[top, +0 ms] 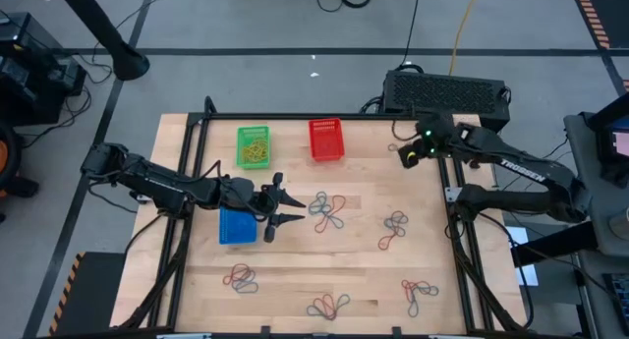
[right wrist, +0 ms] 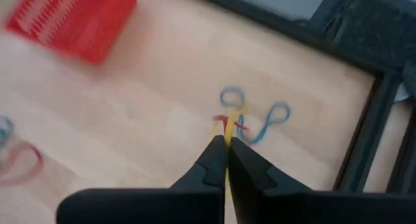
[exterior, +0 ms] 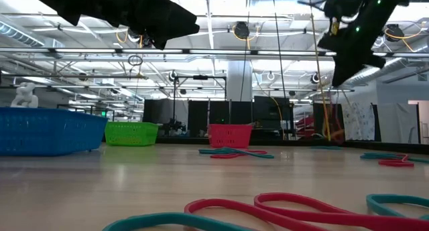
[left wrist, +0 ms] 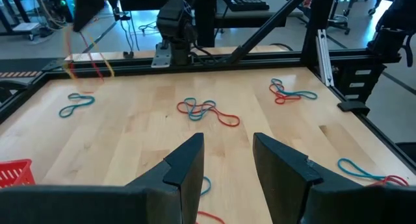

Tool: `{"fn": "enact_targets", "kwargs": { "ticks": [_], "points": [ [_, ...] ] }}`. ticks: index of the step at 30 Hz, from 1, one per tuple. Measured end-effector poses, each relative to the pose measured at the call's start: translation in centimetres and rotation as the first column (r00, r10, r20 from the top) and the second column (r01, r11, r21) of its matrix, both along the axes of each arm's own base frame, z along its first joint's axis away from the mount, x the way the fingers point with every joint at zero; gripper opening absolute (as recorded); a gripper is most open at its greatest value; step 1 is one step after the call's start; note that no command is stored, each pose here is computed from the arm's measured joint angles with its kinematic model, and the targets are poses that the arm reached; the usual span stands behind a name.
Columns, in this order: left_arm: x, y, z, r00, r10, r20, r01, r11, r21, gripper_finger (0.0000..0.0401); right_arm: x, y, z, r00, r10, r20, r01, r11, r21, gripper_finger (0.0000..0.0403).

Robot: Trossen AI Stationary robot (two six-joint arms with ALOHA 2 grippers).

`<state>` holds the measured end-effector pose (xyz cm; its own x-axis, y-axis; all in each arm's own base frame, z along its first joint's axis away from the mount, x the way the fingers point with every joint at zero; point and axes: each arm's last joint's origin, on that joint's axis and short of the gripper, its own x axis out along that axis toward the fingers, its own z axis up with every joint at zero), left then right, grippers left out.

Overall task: Sort rubber bands into baskets
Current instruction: Put the yellow rubber band into the green bin

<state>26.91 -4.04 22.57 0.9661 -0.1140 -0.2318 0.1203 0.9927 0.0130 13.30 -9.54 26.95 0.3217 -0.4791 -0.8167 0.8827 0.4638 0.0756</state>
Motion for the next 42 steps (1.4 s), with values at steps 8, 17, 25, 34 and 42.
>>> {"fn": "enact_targets", "kwargs": {
  "ticks": [8, 17, 25, 34, 42],
  "points": [
    [0.0, 0.0, 0.0, 1.0, 0.0, 0.0, 0.0, 1.0, 0.0, 0.0141, 1.7, 0.2, -4.1, 0.994, 0.106, -0.012, -0.104, 0.988, 0.11, 0.0078],
    [0.0, 0.0, 0.0, 1.0, -0.001, -0.003, 0.001, 1.0, 0.001, 0.0141, 1.9, 0.2, -4.5, 0.996, 0.091, -0.012, -0.089, 0.99, 0.106, 0.0171],
    [0.0, 0.0, 0.0, 1.0, -0.001, -0.004, 0.001, 1.0, 0.001, 0.0141, 1.3, 0.3, -8.7, 1.0, 0.021, -0.019, -0.02, 0.998, 0.068, 0.0179],
    [0.0, 0.0, 0.0, 1.0, -0.001, -0.004, 0.001, 1.0, 0.001, 0.0141, 0.9, 0.6, -11.6, 0.999, 0.007, 0.044, -0.009, 0.999, 0.039, 0.016],
    [0.0, 0.0, 0.0, 1.0, -0.001, -0.004, 0.001, 1.0, 0.001, 0.0141, 0.5, 0.8, -13.4, 0.993, -0.004, 0.118, 0.004, 1.0, -0.005, 0.0157]
  ]
}}
